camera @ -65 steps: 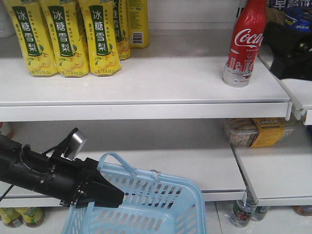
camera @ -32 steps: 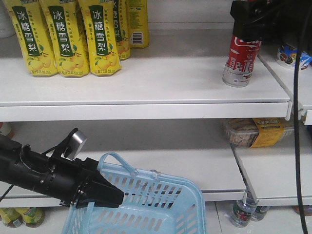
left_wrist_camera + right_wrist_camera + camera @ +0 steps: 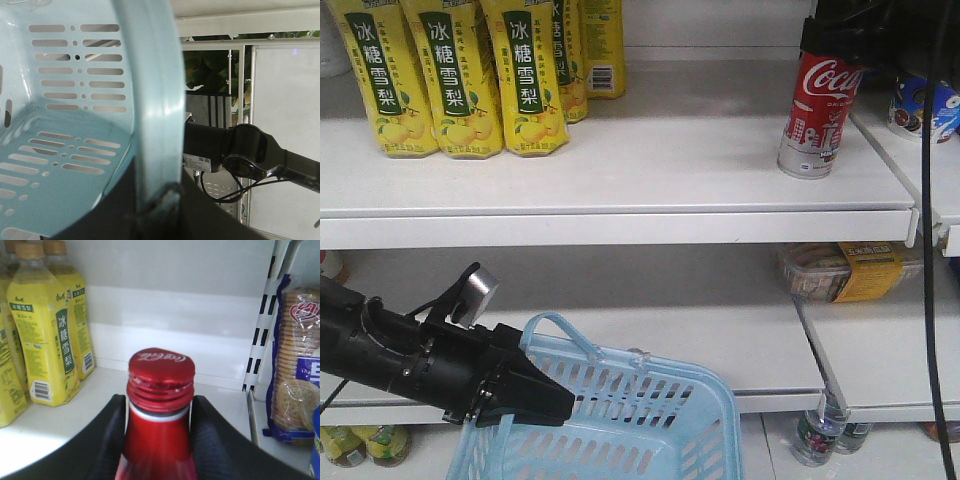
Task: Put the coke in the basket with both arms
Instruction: 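Close the right gripper around the Coca-Cola bottle neck, then lift the bottle off the shelf and lower it toward the basket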
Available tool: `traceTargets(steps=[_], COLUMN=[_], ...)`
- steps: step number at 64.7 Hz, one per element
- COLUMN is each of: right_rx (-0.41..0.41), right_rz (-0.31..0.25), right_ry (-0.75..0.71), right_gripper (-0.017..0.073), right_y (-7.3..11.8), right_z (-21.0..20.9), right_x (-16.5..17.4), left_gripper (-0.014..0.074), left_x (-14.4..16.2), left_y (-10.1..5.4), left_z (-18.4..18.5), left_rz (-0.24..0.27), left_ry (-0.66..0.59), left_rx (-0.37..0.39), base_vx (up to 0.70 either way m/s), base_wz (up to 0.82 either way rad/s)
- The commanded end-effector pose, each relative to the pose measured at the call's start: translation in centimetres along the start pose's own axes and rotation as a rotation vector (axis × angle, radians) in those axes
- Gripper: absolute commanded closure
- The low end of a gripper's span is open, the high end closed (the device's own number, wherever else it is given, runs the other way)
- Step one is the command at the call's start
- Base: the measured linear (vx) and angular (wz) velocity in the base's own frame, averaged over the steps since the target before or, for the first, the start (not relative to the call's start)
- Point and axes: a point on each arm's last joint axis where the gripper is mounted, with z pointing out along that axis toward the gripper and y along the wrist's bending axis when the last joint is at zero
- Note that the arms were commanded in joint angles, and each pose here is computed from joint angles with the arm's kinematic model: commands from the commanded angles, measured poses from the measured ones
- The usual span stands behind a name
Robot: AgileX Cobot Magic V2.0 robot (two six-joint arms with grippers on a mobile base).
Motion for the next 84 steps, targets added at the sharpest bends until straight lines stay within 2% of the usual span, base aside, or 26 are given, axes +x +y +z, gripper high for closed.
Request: traceTargets(steps=[1, 11, 21, 33, 39, 45, 48, 52, 55, 59, 65, 66, 71, 72, 74, 75, 76, 84], right_rx=[0.004, 0.000, -0.005, -0.021, -0.065, -0.124, -0.162, -0.214, -0.268, -0.323, -0.382, -0.394, -0.440, -0.454, -0.479, -0.498, -0.513, -0.614], right_rz=[-0.011, -0.013, -0.018, -0.054, -0.046, -0.100, -0.110, -0.077, -0.021, 0.013, 0.069, 0.095, 0.141, 0.165, 0.163, 0.182, 0.169, 0.185], right_ry=[-0.078, -0.115, -0.192, -0.215, -0.149, -0.076, -0.065, -0.042, -0.014, 0.032, 0.097, 0.113, 0.164, 0.167, 0.178, 0.193, 0.196, 0.244], right_gripper=[0.0570, 0.0568, 0.0568, 0.0568, 0.0568, 0.0565, 0.0564, 0.0564, 0.0564, 0.0564, 0.0564, 0.0564, 0.0564, 0.0564, 0.0564, 0.0564, 0.0564, 0.0564], right_y=[-0.1, 0.1, 0.2, 0.5, 0.9, 1.5, 1.8, 2.3, 2.7, 3.2, 3.7, 3.8, 4.2, 4.4, 4.6, 4.7, 4.8, 5.6], right_z=[-1.8, -4.3, -8.5, -13.0, -14.2, -14.6, -14.6, -14.2, -13.6, -12.8, -11.6, -11.3, -10.3, -10.1, -9.8, -9.5, -9.3, -7.8], right_x=[-2.2, -3.4, -5.4, -6.4, -5.9, -5.2, -4.7, -3.4, -2.1, 0.1, 3.5, 4.3, 6.9, 7.2, 8.0, 8.6, 8.9, 11.6], left_gripper=[0.0600, 0.0600, 0.0600, 0.0600, 0.0600, 0.0600, 0.0600, 0.0600, 0.0600, 0.0600, 0.0600, 0.0600, 0.0600, 0.0600, 0.0600, 0.0600, 0.0600, 0.0600], left_x=[-0.2, -0.2, -0.2, -0.2, -0.2, -0.2, -0.2, -0.2, -0.2, -0.2, -0.2, -0.2, -0.2, -0.2, -0.2, -0.2, -0.2, -0.2], left_y=[-2.1, -2.1, -2.1, -2.1, -2.1, -2.1, -2.1, -2.1, -2.1, -2.1, -2.1, -2.1, -2.1, -2.1, -2.1, -2.1, -2.1, -2.1], left_z=[-0.6, -0.6, -0.6, -0.6, -0.6, -0.6, -0.6, -0.6, -0.6, -0.6, -0.6, -0.6, -0.6, -0.6, -0.6, -0.6, -0.6, -0.6], left_rz=[0.045, 0.045, 0.045, 0.045, 0.045, 0.045, 0.045, 0.045, 0.045, 0.045, 0.045, 0.045, 0.045, 0.045, 0.045, 0.045, 0.045, 0.045], left_ry=[-0.046, -0.046, -0.046, -0.046, -0.046, -0.046, -0.046, -0.046, -0.046, -0.046, -0.046, -0.046, -0.046, -0.046, -0.046, -0.046, -0.046, -0.046], left_rx=[0.088, 0.088, 0.088, 0.088, 0.088, 0.088, 0.088, 0.088, 0.088, 0.088, 0.088, 0.088, 0.088, 0.088, 0.088, 0.088, 0.088, 0.088], base_vx=[0.00, 0.00, 0.00, 0.00, 0.00, 0.00, 0.00, 0.00, 0.00, 0.00, 0.00, 0.00, 0.00, 0.00, 0.00, 0.00, 0.00, 0.00], base_wz=[0.00, 0.00, 0.00, 0.00, 0.00, 0.00, 0.00, 0.00, 0.00, 0.00, 0.00, 0.00, 0.00, 0.00, 0.00, 0.00, 0.00, 0.00])
